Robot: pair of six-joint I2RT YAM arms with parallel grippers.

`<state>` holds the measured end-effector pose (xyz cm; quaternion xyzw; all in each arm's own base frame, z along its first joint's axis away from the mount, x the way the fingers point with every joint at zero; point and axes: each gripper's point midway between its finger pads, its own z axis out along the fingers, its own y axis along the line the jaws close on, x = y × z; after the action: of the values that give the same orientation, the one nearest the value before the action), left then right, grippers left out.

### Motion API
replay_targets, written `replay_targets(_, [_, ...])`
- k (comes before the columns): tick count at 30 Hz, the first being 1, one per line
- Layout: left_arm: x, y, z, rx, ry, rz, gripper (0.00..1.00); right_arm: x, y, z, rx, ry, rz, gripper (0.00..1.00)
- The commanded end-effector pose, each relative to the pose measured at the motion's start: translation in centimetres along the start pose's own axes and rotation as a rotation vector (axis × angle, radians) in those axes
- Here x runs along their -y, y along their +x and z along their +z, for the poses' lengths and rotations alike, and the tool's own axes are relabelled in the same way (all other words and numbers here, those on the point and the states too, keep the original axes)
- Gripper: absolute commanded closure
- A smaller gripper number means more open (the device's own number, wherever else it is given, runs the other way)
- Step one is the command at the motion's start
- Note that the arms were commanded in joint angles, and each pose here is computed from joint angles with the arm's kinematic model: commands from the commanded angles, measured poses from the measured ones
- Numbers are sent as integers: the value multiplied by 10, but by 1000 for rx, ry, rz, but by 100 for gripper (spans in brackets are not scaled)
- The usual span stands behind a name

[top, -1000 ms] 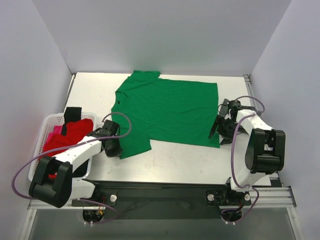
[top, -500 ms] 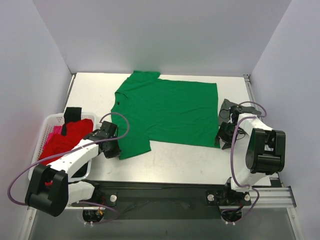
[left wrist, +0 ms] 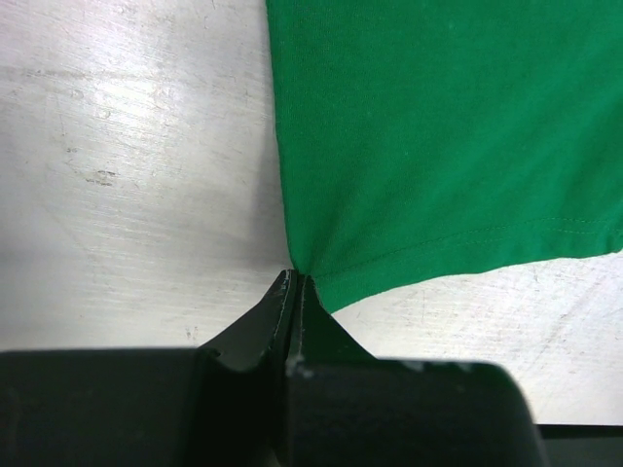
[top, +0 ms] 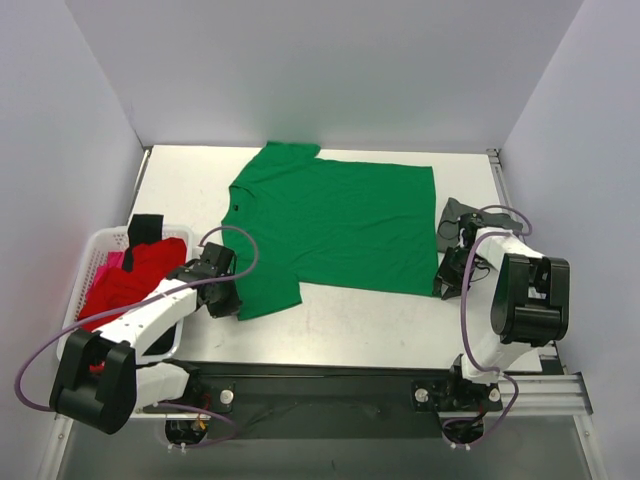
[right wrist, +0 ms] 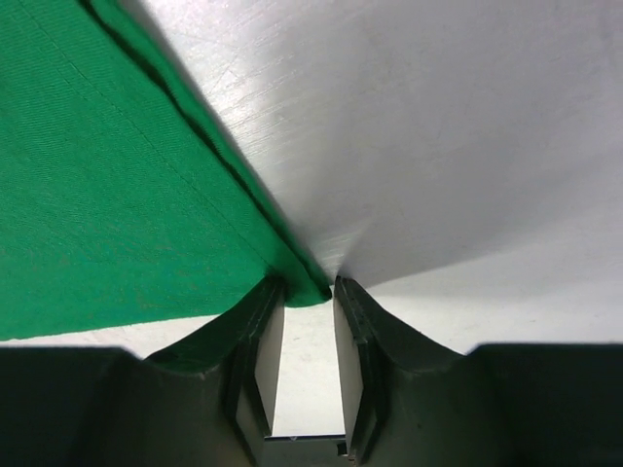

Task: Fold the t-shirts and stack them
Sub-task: Grap the side of the flattened tshirt closest away from the robot with both arms

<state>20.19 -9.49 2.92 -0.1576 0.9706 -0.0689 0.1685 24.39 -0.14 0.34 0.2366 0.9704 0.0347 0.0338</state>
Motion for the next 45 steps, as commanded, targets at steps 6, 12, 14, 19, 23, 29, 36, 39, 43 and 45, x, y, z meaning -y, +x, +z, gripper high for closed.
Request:
replay_targets(6, [0, 3, -10, -3, 19, 8, 100, -6, 5, 9, -68, -26, -5, 95])
replay_targets(12, [1, 6, -23, -9, 26, -31, 100, -11, 20, -5, -137, -46, 10, 100])
replay_targets(14, [0, 5, -29, 0, 20, -48, 100, -13, 30, -10, -180, -39, 6, 100])
replay_targets(19, [-5, 12, -42, -27, 1, -82, 100, -14, 49, -23, -240, 2, -19, 100])
replay_targets(23, [-13, 21, -53, -57, -34, -104, 100, -13, 64, -31, -270, 40, -42, 100])
replay_targets(29, [-27, 41, -67, -106, -75, -145, 100, -5, 93, -43, -334, 106, -88, 100])
replay_targets(36, [-40, 54, -83, -118, -107, -158, 100, 13, 125, -58, -407, 165, -100, 100])
replay_targets(39, [-35, 45, -87, -102, -108, -142, 100, 19, 132, -67, -426, 180, -106, 100])
replay_targets(43, [-10, 7, -93, -26, -57, -104, 100, 18, 124, -75, -403, 172, -114, 100])
replay_targets(45, [0, -10, -88, -10, -59, -67, 100, 13, 114, -79, -376, 156, -105, 100])
